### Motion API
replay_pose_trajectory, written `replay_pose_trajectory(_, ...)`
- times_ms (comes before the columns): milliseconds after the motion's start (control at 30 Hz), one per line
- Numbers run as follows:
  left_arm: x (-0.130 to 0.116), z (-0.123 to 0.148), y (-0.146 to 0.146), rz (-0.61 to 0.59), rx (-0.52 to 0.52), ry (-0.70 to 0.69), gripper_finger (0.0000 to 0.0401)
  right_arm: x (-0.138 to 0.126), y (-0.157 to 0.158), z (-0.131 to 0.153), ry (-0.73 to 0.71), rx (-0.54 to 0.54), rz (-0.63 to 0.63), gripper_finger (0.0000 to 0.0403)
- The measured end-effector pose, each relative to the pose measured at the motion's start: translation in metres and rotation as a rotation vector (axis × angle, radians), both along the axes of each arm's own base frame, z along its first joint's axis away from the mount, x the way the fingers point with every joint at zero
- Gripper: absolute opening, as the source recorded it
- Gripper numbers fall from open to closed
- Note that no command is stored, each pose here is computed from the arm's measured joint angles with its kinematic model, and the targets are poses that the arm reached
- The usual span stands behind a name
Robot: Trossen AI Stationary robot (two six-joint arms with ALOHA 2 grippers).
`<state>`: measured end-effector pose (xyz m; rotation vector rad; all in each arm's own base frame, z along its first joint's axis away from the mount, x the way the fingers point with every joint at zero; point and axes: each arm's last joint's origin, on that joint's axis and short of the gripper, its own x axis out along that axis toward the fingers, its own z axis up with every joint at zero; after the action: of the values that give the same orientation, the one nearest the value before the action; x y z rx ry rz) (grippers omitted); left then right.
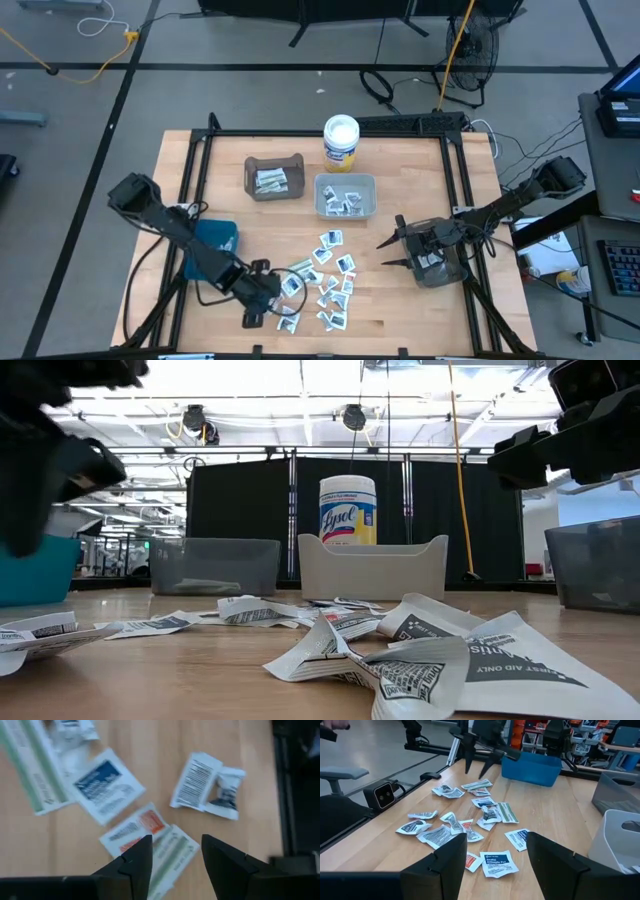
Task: Pick & Place First Aid Supplies
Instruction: Put the green bandage pack into the top black bin
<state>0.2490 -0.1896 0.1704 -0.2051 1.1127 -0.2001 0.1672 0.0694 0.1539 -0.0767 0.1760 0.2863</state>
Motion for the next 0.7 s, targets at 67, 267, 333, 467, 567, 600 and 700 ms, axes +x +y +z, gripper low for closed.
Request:
replay_pose_trajectory(67, -0.004, 0.000, -0.005, -0.040, 0.017, -0.011, 0.0168, 0.000, 0.000, 0.000, 0.000, -0.001, 0.000, 0.0201)
replay_pose_trajectory(267, -0.015, 0.000, -0.018, -0.144, 0.129, -0.089, 0.0162, 0.000, 0.000, 0.000, -0.001, -0.001, 0.000, 0.0201)
replay_pose_trajectory(333, -0.017, 0.000, -0.020, -0.176, 0.167, -0.113, 0.0161, 0.000, 0.000, 0.000, -0.003, 0.000, 0.000, 0.0201)
replay_pose_trajectory(467, -0.017, -0.008, -0.022, -0.223, 0.202, -0.097, 0.0161, 0.000, 0.000, 0.001, -0.008, 0.004, 0.000, 0.0201)
replay_pose_trajectory(567, -0.015, -0.016, -0.023, -0.251, 0.209, -0.072, 0.0163, 0.000, 0.000, 0.001, -0.006, 0.007, -0.001, 0.0201)
replay_pose_trajectory(600, -0.014, -0.019, -0.023, -0.261, 0.215, -0.060, 0.0165, 0.000, 0.000, 0.001, -0.006, 0.007, 0.000, 0.0201)
replay_pose_trajectory(700, -0.013, -0.026, -0.023, -0.269, 0.227, -0.040, 0.0177, 0.000, 0.000, 0.001, -0.006, 0.009, -0.001, 0.0201)
